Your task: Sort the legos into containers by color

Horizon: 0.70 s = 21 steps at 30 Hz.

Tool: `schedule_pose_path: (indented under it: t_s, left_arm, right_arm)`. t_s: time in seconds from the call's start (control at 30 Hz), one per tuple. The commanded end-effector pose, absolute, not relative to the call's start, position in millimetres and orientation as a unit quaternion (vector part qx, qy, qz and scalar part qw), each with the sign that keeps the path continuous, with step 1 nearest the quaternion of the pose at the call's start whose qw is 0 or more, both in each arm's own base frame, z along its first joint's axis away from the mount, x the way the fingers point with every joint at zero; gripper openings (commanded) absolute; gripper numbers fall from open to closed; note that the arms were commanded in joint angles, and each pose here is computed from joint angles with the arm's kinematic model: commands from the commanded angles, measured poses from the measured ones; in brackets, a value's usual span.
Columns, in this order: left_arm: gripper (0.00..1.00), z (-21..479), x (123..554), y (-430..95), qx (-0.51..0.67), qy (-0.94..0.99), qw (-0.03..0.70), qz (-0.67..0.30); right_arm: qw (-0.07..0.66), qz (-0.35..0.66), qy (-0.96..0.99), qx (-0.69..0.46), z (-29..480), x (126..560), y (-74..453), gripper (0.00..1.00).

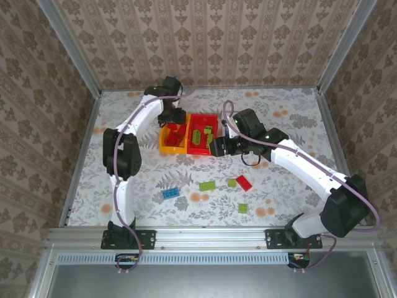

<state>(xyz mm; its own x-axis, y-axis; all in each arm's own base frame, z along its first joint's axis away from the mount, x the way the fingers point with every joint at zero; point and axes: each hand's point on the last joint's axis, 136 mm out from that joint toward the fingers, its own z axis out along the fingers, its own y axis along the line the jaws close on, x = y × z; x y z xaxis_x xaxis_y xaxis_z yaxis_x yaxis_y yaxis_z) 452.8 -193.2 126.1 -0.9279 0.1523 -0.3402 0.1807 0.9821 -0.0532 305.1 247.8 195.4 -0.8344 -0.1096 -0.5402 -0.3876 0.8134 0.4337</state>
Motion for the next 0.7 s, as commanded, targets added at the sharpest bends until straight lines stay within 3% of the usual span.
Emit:
schedule_pose_path:
  t_s: [0.0,0.27,0.47,0.67]
  left_arm:
    - [0.64,170.2,435.5,-195.5,0.065,0.974,0.204,-0.075]
    - [0.69,194.2,355.5,-187.7,0.048,0.965,0.218,-0.139]
    - [0.70,184.7,275.0,-168.8,0.023,0.961,0.208,-0.178]
    - [0.71,173.4,232.1,-142.3,-0.014,0.961,0.208,-0.181]
  right_arm:
    - [0.243,0.225,0.926,-0.183,182.4,290.8,242.7,0.73]
    - [0.169,0.101,0.900,-0.389,112.0,234.4,265.8,0.82]
    - [0.136,0.023,0.883,-0.449,74.8,227.1,271.1,0.88]
    - [0.101,-0.027,0.883,-0.458,45.2,236.4,270.8,0.90]
